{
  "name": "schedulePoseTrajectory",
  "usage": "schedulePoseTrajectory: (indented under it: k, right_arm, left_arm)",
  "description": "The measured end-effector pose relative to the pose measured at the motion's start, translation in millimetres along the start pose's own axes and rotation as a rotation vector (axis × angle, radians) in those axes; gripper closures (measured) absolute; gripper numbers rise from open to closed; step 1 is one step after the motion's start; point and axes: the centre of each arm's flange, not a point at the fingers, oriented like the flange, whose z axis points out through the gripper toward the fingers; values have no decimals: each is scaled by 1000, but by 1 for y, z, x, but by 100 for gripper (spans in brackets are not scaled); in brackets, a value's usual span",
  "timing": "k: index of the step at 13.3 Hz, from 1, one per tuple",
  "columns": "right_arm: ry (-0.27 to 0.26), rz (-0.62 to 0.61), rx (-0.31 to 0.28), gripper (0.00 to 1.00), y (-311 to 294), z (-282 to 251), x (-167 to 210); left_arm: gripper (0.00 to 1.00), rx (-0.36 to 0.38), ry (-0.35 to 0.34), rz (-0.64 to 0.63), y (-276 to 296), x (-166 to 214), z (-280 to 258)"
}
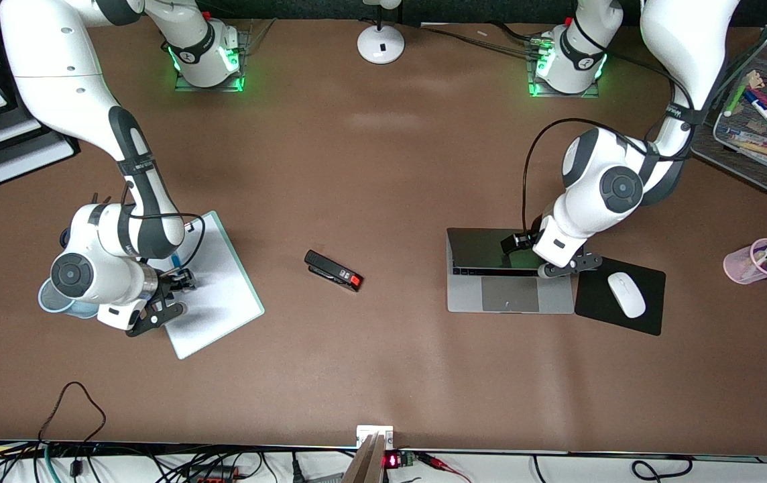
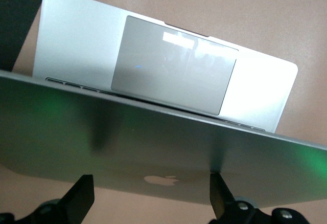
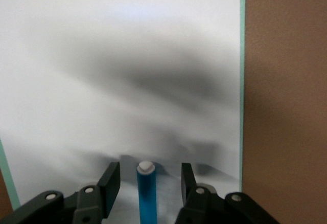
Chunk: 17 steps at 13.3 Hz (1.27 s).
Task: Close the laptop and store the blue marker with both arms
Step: 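Push the laptop lid down with the left gripper while the right grasps marker, then press the lid shut with the left gripper while the right lifts marker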
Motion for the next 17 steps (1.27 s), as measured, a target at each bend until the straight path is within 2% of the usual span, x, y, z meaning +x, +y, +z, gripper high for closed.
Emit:
schedulePoseTrajectory:
  k: [3,6,14,16,17]
  right_arm:
    - [-3,0,1,45,0,1,-1]
    - [-4,1,1,55,0,2,-1]
    - [-15,2,5,59,1,11,-2]
    - [-15,3,5,72,1,10,-2]
    - [-15,3,4,72,2,10,-2]
  left_arm:
    - [0,-5,-7,-4,1,6,7]
    - [0,-10,-19,-8,2,11,17]
    - [0,-36,-11,-20,1,18,47]
    - [0,-40,-9,-22,0,19,52]
    - [0,-44,-6,-24,0,20,56]
